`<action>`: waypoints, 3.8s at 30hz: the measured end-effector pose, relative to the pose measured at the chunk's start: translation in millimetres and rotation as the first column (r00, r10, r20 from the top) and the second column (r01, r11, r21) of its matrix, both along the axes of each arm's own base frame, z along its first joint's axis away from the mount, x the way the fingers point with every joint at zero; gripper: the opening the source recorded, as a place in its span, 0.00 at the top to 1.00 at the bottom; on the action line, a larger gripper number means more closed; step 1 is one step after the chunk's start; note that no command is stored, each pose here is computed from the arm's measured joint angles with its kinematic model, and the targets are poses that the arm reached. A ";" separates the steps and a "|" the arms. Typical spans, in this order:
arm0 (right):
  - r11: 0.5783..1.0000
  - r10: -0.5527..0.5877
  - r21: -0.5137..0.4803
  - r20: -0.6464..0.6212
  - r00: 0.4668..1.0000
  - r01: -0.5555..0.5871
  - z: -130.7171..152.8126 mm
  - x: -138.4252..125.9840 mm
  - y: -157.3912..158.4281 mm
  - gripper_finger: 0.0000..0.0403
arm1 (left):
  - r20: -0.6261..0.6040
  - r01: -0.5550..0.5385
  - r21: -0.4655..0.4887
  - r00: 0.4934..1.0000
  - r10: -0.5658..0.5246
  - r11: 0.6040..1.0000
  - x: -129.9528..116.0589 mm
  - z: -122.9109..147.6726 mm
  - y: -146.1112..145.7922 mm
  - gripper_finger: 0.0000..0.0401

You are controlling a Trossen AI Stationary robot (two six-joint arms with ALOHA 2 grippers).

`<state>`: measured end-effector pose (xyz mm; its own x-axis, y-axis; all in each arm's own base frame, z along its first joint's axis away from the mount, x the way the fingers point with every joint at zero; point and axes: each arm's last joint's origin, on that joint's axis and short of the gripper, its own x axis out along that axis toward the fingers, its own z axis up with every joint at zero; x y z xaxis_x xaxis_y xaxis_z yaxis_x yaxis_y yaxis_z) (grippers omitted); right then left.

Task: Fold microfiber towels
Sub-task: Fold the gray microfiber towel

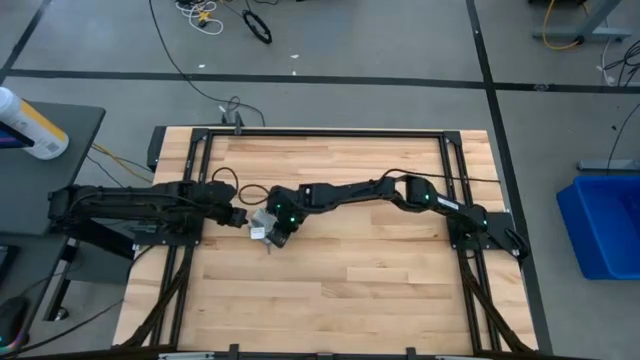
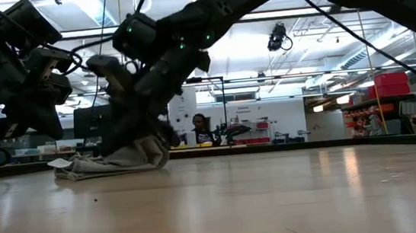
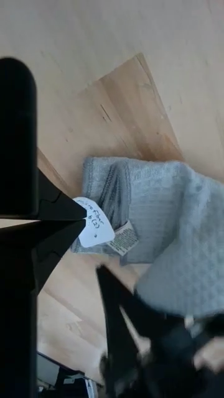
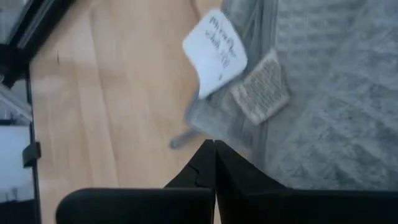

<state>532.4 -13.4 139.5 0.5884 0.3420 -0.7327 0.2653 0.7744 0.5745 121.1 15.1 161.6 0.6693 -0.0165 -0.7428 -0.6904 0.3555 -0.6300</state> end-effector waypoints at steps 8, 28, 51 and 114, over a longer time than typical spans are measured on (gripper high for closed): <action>0.974 -0.026 -0.224 -0.048 0.999 0.014 48.5 -6.9 5.9 1.00 | 0.004 0.010 0.000 1.000 -0.010 1.000 -0.4 0.5 -0.4 1.00; 0.999 0.034 0.014 -0.244 0.969 -0.031 45.4 -82.6 -172.2 0.93 | 0.139 0.004 -0.052 0.990 0.003 0.999 9.6 9.9 -0.2 1.00; 0.945 0.043 0.320 0.104 0.994 -0.075 60.3 -68.6 -195.7 0.49 | -0.073 -0.072 -0.199 0.996 0.058 0.977 55.7 -39.2 -1.3 0.99; 0.947 -0.026 0.315 -0.131 0.991 0.066 56.7 -71.5 -206.6 0.40 | 0.087 -0.037 -0.248 0.994 0.060 0.968 69.2 -30.1 -3.6 0.98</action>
<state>460.8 -220.0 196.2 0.5211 0.5436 -0.6580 0.3809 0.5419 0.7492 190.2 11.6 131.5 0.7395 -0.1565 -0.6547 -0.6375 0.1492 -0.7559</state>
